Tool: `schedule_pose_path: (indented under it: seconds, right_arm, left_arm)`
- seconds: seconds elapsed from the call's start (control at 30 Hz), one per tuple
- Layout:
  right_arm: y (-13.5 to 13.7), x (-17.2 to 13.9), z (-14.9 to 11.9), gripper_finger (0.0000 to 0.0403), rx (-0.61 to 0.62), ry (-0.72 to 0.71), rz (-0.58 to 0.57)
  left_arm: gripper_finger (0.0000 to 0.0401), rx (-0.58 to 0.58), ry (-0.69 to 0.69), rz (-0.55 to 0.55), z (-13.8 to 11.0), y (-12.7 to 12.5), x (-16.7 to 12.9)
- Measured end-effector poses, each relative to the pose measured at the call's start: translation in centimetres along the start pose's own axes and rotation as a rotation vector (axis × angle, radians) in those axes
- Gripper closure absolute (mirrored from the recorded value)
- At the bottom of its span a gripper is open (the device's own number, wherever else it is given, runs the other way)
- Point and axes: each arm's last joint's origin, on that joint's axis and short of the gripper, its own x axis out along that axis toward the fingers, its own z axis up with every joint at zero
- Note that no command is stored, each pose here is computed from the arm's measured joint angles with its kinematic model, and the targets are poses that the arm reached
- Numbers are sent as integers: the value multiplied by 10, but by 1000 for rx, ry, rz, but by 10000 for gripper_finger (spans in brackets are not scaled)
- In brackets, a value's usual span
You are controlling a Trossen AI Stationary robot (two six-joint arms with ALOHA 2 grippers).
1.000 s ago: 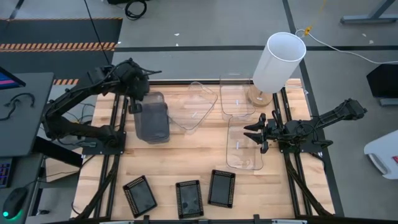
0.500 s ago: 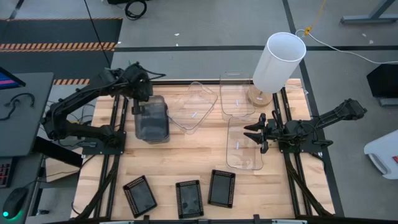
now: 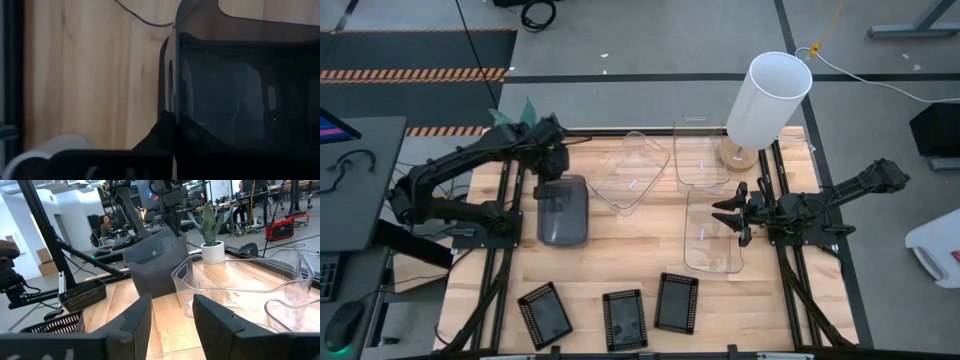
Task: Stack baskets by color
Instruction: Stack the bottom gray bin on top of the top gray bin, then stack the bottom transparent bin on top of the top left transparent bin
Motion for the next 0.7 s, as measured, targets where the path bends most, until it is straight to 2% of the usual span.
schedule_pose_path:
  seconds: [0.2,0.3,0.6,0.7]
  right_arm:
    - [0,0,0,253,0,0,0]
    - [0,0,0,253,0,0,0]
    - [0,0,0,253,0,0,0]
    - [0,0,0,253,0,0,0]
  left_arm:
    - [372,-57,27,-22,-6,-2,13]
    - [346,-65,63,-23,-11,-4,20]
    - [191,-139,107,135,-10,2,18]
    - [162,-196,23,162,-1,5,11]
